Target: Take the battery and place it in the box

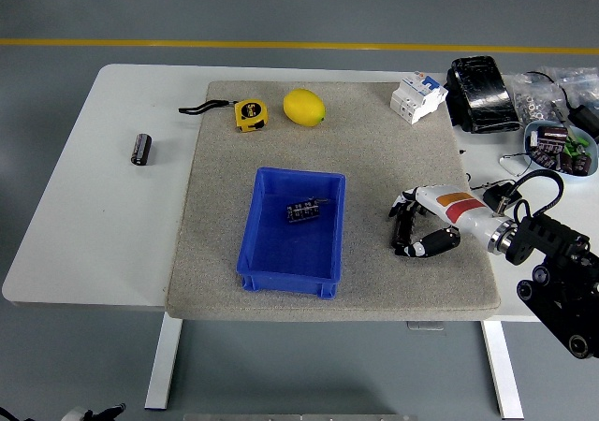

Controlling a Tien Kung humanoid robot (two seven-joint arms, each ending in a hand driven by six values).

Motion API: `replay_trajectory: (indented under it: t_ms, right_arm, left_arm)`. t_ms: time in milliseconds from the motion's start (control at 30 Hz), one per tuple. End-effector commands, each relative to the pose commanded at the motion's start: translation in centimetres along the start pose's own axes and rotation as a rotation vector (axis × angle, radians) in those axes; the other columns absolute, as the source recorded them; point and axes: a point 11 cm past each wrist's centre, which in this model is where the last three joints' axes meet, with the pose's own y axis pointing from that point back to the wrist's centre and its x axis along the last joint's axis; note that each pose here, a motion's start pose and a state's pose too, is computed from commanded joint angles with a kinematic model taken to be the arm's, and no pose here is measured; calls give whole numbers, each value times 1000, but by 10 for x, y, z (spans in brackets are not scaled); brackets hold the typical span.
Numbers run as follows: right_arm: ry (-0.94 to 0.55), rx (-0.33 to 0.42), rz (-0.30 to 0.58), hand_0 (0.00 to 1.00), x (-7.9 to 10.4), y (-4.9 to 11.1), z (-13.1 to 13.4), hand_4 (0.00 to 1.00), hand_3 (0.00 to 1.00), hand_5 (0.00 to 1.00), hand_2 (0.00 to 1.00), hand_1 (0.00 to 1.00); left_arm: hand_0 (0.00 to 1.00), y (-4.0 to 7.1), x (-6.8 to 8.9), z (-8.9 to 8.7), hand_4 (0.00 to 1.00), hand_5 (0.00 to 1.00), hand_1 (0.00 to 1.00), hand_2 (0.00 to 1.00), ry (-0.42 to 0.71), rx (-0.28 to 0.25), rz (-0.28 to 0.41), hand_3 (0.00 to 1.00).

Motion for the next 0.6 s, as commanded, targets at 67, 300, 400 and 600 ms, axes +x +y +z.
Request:
replay_trajectory:
  t_ms: [67, 300, 400, 600]
  right_arm:
    - [-1, 1, 5, 392, 1, 0, 0, 816, 490, 118, 472, 432]
    - [0, 7, 26, 371, 6, 1, -2, 794, 476, 113, 459, 417]
    - [4, 18, 39, 378, 11, 1, -5, 791, 476, 103, 457, 414]
    - [17, 55, 75, 380, 28, -1, -16, 785, 478, 97, 459, 418]
  left_arm:
    - [647, 0, 0, 0, 707, 705, 594, 710, 0, 1, -1, 695]
    - [649, 0, -1, -3, 707, 706, 595, 710, -1, 6, -2, 695]
    - [648, 0, -1, -4, 707, 705, 594, 710, -2, 9, -3, 695]
    - [648, 0, -1, -7, 707, 706, 594, 710, -5, 15, -5, 695]
